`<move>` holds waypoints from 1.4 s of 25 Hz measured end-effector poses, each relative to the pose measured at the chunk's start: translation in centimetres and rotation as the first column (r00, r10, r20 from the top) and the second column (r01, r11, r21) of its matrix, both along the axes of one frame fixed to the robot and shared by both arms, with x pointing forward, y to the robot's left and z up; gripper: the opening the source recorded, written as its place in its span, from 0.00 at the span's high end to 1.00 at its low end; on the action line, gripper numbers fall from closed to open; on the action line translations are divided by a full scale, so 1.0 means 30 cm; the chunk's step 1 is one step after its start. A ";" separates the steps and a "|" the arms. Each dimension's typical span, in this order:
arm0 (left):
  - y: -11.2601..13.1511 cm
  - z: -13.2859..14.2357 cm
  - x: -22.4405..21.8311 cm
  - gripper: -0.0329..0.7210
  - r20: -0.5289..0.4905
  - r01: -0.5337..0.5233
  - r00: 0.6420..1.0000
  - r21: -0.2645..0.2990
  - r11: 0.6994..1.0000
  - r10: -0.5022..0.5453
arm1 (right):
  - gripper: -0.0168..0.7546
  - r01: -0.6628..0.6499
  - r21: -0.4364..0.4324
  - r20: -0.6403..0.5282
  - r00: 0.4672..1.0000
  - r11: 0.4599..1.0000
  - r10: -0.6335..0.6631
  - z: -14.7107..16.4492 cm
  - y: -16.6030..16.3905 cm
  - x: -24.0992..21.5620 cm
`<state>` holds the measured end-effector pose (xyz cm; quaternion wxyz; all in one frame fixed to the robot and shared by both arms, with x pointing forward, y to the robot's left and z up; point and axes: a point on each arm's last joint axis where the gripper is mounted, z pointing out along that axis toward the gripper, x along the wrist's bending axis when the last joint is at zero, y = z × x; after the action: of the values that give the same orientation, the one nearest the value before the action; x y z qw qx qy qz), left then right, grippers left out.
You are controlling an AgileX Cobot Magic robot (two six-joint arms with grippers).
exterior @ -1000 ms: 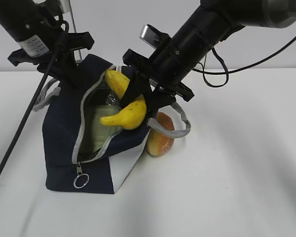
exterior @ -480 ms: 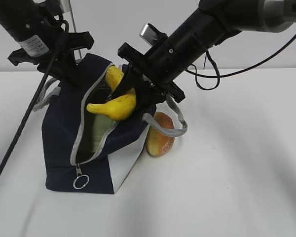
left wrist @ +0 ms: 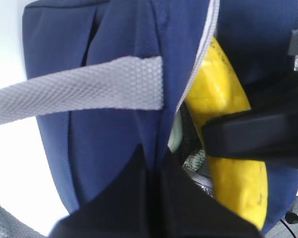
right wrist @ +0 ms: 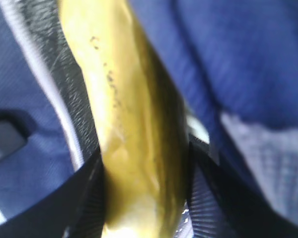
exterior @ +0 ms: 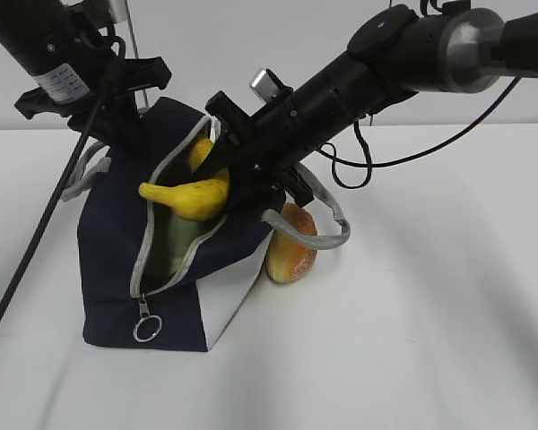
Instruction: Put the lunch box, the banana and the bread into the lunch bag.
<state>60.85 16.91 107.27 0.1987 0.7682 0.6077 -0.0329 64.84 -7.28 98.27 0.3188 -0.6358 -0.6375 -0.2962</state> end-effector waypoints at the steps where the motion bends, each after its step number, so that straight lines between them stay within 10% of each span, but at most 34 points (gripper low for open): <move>1: 0.000 0.000 0.000 0.96 0.000 0.000 1.000 0.000 1.000 0.000 | 0.55 0.002 -0.009 0.008 1.000 1.000 -0.002 -0.005 -0.001 0.003; 13: 0.000 0.000 0.000 0.96 -0.001 0.000 1.000 0.000 1.000 0.000 | 0.13 -0.078 -0.013 0.133 0.988 0.997 0.079 -0.009 -0.001 0.009; 25: 0.001 -0.001 -0.005 0.96 -0.016 0.005 1.000 0.004 1.000 -0.005 | 0.29 -0.185 -0.061 0.243 0.950 0.981 0.194 0.135 -0.061 0.002; 35: 0.001 -0.002 -0.006 0.96 -0.018 0.006 1.000 0.006 1.000 -0.006 | 0.30 -0.118 -0.403 0.421 0.856 0.907 0.299 0.396 -0.188 -0.103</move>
<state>60.68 16.95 107.22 0.1905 0.7704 0.6072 -0.0385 61.75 -12.92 110.14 0.0608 -0.5173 -0.8055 -0.2826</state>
